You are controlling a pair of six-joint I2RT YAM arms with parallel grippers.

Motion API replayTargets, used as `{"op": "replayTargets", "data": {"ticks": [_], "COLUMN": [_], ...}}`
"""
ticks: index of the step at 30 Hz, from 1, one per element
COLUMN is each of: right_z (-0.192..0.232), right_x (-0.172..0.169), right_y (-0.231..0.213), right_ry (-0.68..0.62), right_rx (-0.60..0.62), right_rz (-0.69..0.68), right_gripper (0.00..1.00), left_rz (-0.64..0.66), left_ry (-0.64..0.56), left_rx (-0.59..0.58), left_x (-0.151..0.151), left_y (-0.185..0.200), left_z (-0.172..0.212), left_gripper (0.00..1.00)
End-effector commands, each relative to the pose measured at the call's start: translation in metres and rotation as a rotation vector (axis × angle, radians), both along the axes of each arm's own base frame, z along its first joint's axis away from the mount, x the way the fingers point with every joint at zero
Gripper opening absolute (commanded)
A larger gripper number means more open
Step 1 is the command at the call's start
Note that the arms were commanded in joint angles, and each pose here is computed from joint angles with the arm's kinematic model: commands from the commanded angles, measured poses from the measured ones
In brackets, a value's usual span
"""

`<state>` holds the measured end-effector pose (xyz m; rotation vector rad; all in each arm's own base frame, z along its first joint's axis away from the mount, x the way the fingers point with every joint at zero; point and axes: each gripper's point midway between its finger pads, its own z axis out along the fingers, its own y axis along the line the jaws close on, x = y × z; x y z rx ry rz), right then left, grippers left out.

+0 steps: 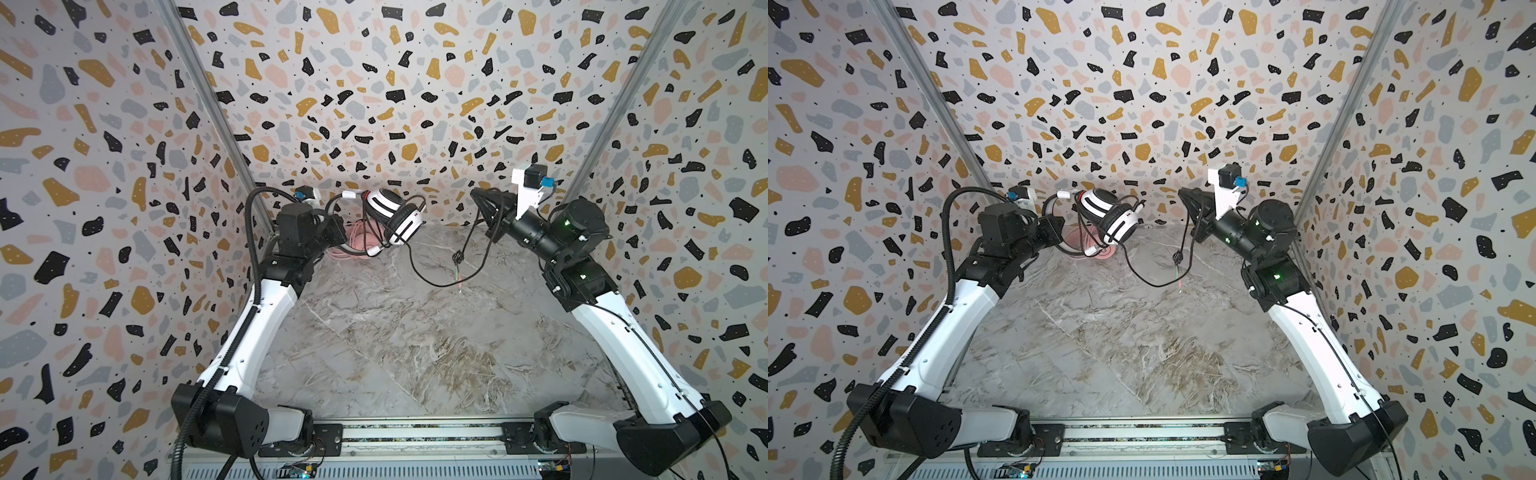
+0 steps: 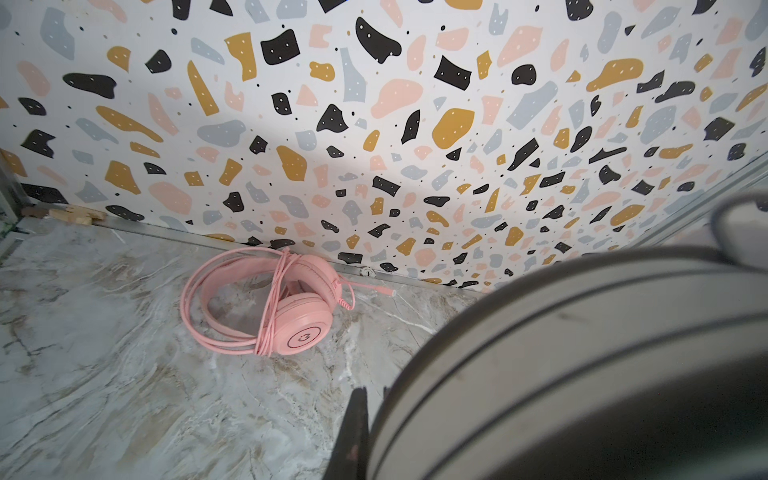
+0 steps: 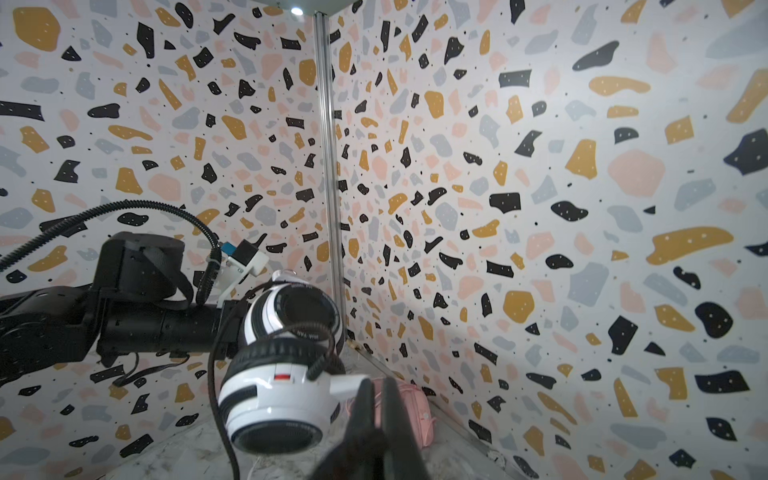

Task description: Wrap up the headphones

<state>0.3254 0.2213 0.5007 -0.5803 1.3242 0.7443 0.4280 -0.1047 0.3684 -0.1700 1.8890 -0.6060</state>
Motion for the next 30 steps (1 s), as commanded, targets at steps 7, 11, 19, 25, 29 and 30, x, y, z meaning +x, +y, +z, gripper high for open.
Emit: {"op": "replayTargets", "data": {"ticks": [7,11,19,25,29,30], "right_z": [-0.143,-0.2,-0.236,-0.268,-0.284,-0.285], "right_x": [0.027,0.04,0.082,0.1,0.106,0.107], "right_y": [0.013,0.008,-0.066,-0.117,-0.137,-0.139], "right_ry": [0.326,0.435,0.562,0.645,0.679,0.679], "right_rx": [-0.005,-0.027,0.039,0.113,0.145,0.15], "right_rz": [0.031,0.004,-0.183,-0.306,-0.36,-0.365], "right_gripper": [0.0,0.0,0.0,0.0,0.0,0.0], "left_rz": [-0.17,-0.162,-0.174,-0.203,-0.219,-0.234], "left_ry": [-0.274,-0.325,-0.279,-0.308,-0.315,-0.319], "left_rx": [-0.264,-0.289,-0.297,-0.372,-0.374,-0.379], "left_x": [-0.012,-0.016,-0.011,-0.012,-0.009,-0.009], "left_y": [-0.028,-0.022,-0.009,0.006,0.009,0.007], "left_z": [0.102,0.123,0.113,0.127,0.131,0.132], "left_gripper": [0.0,0.0,0.0,0.0,0.0,0.0]}}
